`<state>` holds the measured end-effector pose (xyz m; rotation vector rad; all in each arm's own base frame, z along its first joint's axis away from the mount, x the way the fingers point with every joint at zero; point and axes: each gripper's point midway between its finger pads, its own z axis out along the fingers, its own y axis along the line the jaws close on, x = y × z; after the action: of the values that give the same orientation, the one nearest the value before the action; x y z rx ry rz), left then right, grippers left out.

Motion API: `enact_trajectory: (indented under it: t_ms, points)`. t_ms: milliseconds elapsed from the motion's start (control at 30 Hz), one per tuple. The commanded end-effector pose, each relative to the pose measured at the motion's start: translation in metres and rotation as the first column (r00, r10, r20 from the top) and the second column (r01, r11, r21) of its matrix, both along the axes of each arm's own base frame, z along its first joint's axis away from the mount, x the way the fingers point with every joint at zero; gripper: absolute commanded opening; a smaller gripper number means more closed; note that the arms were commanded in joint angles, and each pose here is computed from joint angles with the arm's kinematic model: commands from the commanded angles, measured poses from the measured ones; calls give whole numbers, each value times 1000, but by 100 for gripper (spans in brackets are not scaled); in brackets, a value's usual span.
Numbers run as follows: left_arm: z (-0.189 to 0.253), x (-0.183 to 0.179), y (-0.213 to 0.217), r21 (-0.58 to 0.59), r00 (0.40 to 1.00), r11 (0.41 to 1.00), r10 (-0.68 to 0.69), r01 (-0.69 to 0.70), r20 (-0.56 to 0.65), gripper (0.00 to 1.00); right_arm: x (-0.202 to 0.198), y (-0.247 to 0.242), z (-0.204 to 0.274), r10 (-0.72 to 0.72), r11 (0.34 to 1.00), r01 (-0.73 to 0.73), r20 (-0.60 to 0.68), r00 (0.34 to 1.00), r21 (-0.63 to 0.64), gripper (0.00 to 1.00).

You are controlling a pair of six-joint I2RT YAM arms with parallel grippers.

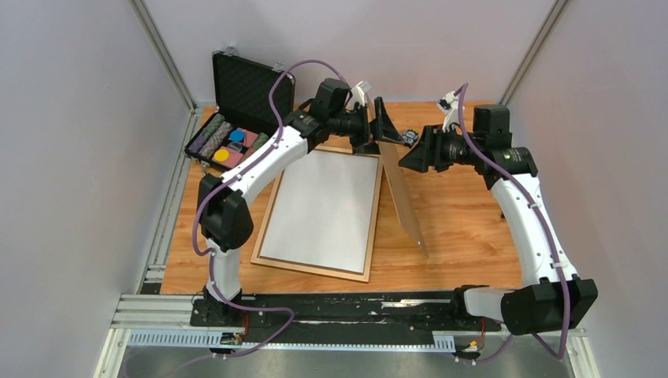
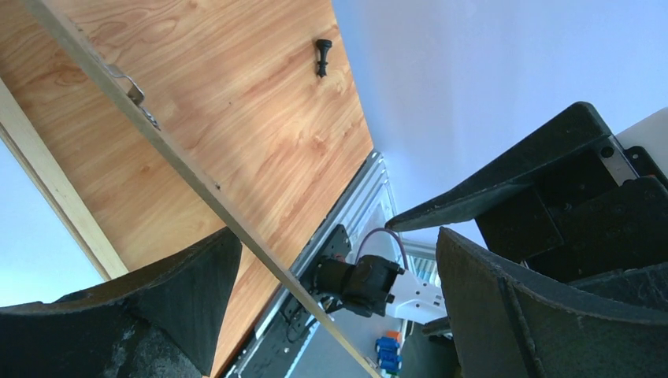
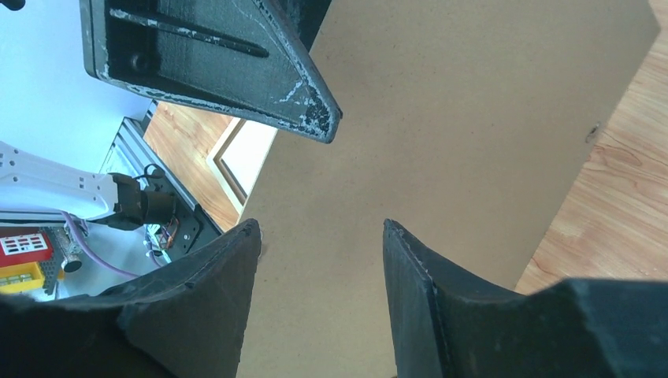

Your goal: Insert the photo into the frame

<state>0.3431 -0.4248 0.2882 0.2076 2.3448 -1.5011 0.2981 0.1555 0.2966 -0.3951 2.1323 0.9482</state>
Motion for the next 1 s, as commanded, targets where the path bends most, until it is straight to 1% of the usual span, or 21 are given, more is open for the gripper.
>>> enact_trajectory:
  t_ms: [0,167,233,300,433,467,567,700,767,967]
  points:
    - [40,-2,-1,-75,997,997,-12,18,74,100,-3,2,15,30,999,-32,70,997,21,57]
    - [25,-3,-2,-60,999,998,-15,18,47,100,1,-6,8,-5,1000,4,65,998,15,57]
    - [20,-2,-1,-52,999,999,-13,15,43,99,6,-13,4,-37,999,36,60,998,10,56]
    - [13,-2,1,-40,999,999,-7,9,35,95,11,-22,-1,-69,998,69,49,996,10,56]
    - [-6,-2,5,-15,1000,1000,7,-7,11,85,20,-41,-15,-125,992,125,10,992,14,56]
    - [-9,-2,6,-10,1000,1000,12,-11,10,82,20,-42,-19,-128,992,128,-1,992,15,56]
    - [-23,-2,9,13,1000,1000,20,-19,-7,76,21,-48,-31,-135,991,135,-31,990,18,55]
    - [-29,0,15,26,999,999,32,-32,-3,68,23,-57,-43,-147,989,148,-55,988,17,54]
    - [-29,3,21,32,999,998,45,-45,8,60,24,-60,-47,-152,988,153,-64,986,19,54]
    - [-37,9,37,45,997,997,68,-69,28,43,27,-69,-62,-159,986,163,-95,983,30,53]
